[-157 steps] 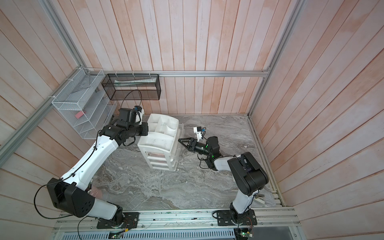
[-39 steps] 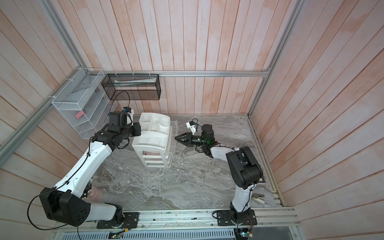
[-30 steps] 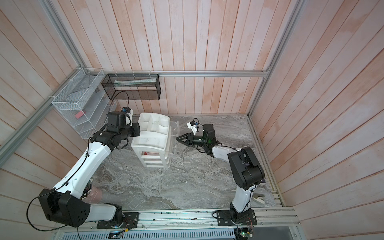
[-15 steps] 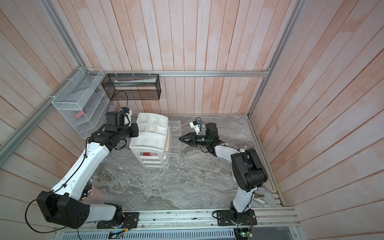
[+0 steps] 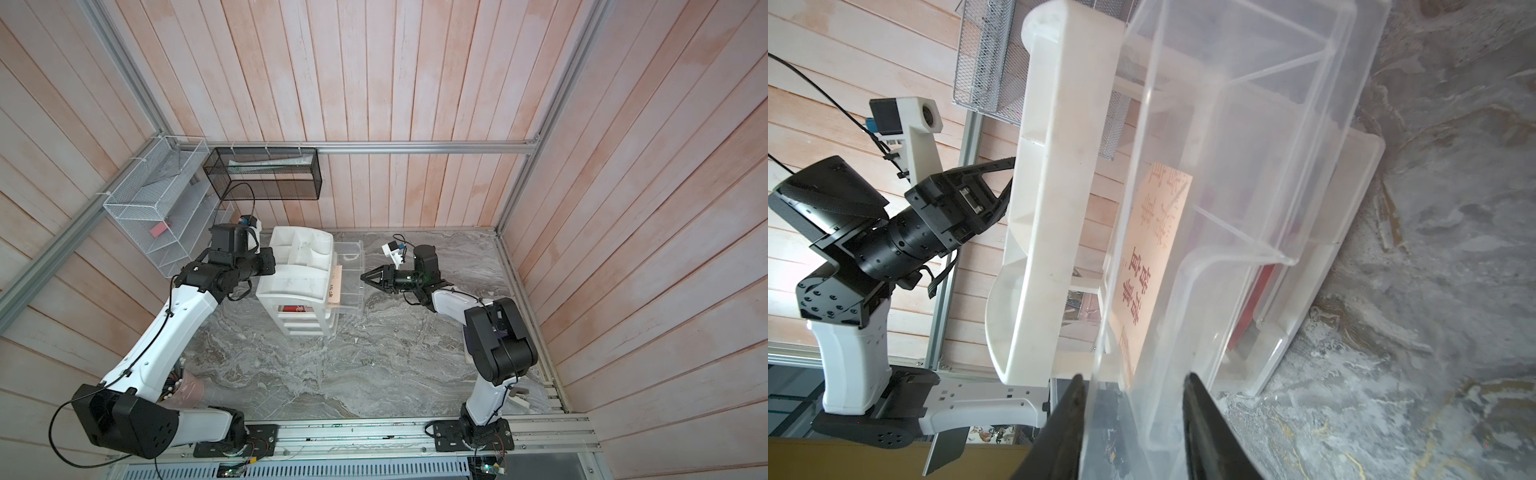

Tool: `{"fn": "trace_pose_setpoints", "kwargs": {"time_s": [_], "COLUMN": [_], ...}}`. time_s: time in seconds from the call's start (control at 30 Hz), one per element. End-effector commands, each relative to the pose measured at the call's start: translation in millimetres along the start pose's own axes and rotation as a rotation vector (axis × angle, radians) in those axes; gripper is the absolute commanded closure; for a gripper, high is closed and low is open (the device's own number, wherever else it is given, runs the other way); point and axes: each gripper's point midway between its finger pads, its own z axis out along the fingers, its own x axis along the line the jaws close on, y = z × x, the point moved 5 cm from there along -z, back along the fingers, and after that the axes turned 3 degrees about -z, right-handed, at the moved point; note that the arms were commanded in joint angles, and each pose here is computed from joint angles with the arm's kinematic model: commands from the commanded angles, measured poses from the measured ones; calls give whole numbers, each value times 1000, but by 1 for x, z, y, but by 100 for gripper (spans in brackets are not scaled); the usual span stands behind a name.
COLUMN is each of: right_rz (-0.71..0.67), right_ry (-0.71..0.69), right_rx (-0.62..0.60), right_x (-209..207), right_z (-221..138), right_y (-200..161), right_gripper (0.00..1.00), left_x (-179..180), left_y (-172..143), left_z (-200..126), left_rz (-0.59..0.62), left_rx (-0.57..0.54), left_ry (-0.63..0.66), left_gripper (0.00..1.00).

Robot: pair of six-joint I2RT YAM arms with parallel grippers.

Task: Take the postcards out of the drawer
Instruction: Open the drawer in the storage box.

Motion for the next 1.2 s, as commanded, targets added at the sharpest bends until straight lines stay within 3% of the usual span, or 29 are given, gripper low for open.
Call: {"fn": "trace_pose_setpoints", "kwargs": {"time_s": [0.0,0.93,1.17], "right_rz": [-110,-100,-121], "right_ry": [-21,-43,-84], "right_rx": [-57,-75,-85], "right_x": [6,5,7], "right_z": [-17,-22,-23], "right_y": [13,17,24], "right_gripper": [63,62,56], "left_x": [16,10,11], "left_y": [19,12,7], "left_z": [-22,-18,-16], "left_rz": [18,-94,-100], "left_rx": [-81,-68,-72], "left_ry": [86,23,20], "left_gripper": [100,100,100]}}
